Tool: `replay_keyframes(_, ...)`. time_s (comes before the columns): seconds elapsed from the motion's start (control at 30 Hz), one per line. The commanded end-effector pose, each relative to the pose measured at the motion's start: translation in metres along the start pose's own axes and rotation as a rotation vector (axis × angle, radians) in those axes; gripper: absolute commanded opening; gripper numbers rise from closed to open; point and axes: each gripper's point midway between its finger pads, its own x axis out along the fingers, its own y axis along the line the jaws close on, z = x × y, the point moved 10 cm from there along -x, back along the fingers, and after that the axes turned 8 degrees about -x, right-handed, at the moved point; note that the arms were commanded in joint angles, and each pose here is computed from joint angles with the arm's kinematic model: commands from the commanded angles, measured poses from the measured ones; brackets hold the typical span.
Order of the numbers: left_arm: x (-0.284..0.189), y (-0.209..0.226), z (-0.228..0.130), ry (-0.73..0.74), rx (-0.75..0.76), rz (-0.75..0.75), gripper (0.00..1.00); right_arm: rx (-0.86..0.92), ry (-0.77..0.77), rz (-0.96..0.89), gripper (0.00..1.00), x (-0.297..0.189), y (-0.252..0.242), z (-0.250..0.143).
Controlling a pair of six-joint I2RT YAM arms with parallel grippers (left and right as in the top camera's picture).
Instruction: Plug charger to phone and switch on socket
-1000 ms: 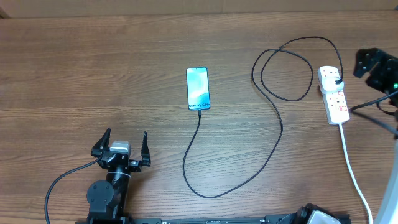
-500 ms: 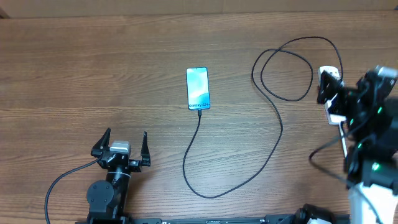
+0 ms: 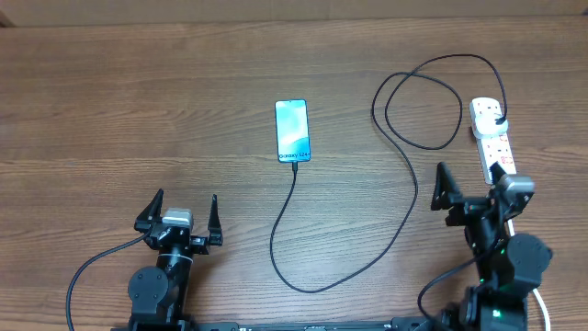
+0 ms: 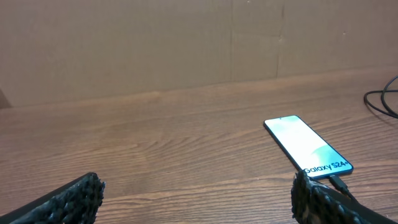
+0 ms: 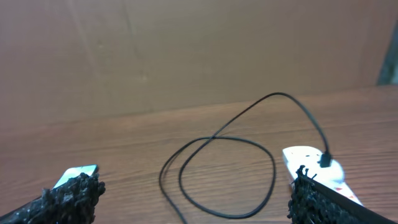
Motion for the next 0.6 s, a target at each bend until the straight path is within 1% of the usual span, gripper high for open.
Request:
replay_keyframes(0.0, 0.000, 0.001, 0.000, -0.005, 0.019, 0.006, 1.00, -0.016, -0.043, 0.030, 1.00, -0.006, 0.007, -0.005)
replay_keyframes(0.4, 0.000, 0.001, 0.000, -0.005, 0.019, 0.006, 0.99, -0.028, -0.084, 0.060, 1.00, -0.014, 0.015, -0.032)
replay_keyframes(0.57, 0.000, 0.001, 0.000, -0.005, 0.019, 0.006, 1.00, -0.013, -0.029, 0.062, 1.00, -0.016, 0.016, -0.046)
